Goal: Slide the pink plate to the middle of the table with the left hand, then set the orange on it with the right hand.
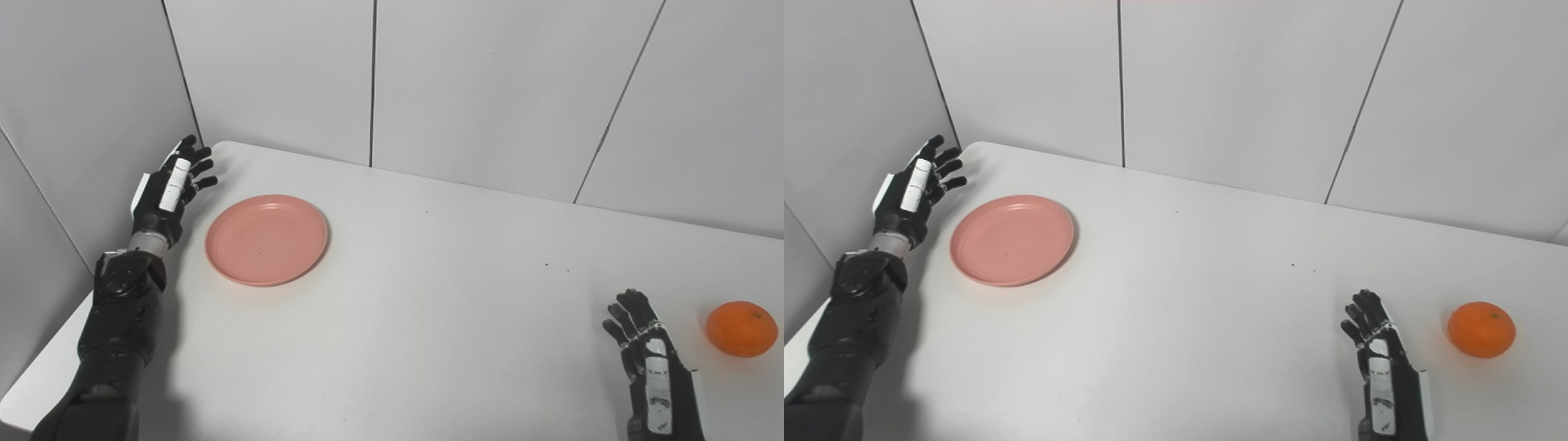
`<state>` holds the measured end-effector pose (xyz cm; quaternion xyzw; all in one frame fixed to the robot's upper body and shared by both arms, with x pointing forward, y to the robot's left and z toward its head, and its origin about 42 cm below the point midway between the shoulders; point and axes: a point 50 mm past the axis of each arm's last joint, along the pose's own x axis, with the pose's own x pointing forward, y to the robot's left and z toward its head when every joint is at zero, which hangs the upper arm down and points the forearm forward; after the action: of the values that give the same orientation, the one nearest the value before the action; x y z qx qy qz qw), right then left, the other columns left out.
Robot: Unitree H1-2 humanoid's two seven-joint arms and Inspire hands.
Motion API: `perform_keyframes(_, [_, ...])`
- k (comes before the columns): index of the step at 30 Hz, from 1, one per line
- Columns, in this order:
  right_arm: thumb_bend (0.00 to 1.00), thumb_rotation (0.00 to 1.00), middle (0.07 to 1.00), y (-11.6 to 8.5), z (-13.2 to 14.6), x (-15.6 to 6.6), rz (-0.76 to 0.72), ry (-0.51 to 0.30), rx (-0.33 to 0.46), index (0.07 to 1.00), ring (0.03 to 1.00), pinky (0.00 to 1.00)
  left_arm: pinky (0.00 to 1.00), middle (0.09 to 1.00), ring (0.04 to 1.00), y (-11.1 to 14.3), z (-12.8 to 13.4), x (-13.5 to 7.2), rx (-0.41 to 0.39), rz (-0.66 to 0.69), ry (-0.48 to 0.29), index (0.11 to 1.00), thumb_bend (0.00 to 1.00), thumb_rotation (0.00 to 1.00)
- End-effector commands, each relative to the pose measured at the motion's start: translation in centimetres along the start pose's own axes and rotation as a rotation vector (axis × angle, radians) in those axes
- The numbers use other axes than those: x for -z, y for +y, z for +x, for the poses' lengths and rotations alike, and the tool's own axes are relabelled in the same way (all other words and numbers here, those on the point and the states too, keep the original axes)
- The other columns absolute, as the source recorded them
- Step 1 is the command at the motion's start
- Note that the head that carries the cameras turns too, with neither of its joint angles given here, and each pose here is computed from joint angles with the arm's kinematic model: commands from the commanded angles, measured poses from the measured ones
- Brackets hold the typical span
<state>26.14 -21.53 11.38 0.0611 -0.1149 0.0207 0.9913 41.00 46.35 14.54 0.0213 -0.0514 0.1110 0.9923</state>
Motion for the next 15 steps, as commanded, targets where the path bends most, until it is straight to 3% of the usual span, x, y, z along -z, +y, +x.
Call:
perform_keyframes(1, [0.77, 0.88, 0.885, -0.4, -2.6, 2.9, 0.017, 0.116, 0.029, 0.854, 0.883, 0.87, 0.84, 0.888, 0.887, 0.5, 1.8, -3.1, 0.018, 0.048, -0.109, 0.928, 0.89, 0.84])
perform_keyframes(15, [0.76, 0.88, 0.883, -0.3, -2.6, 2.8, 0.023, 0.116, 0.03, 0.853, 0.876, 0.86, 0.87, 0.917, 0.917, 1.0, 0.9, 0.1, 0.024, 0.03, -0.04, 0.943, 0.95, 0.81])
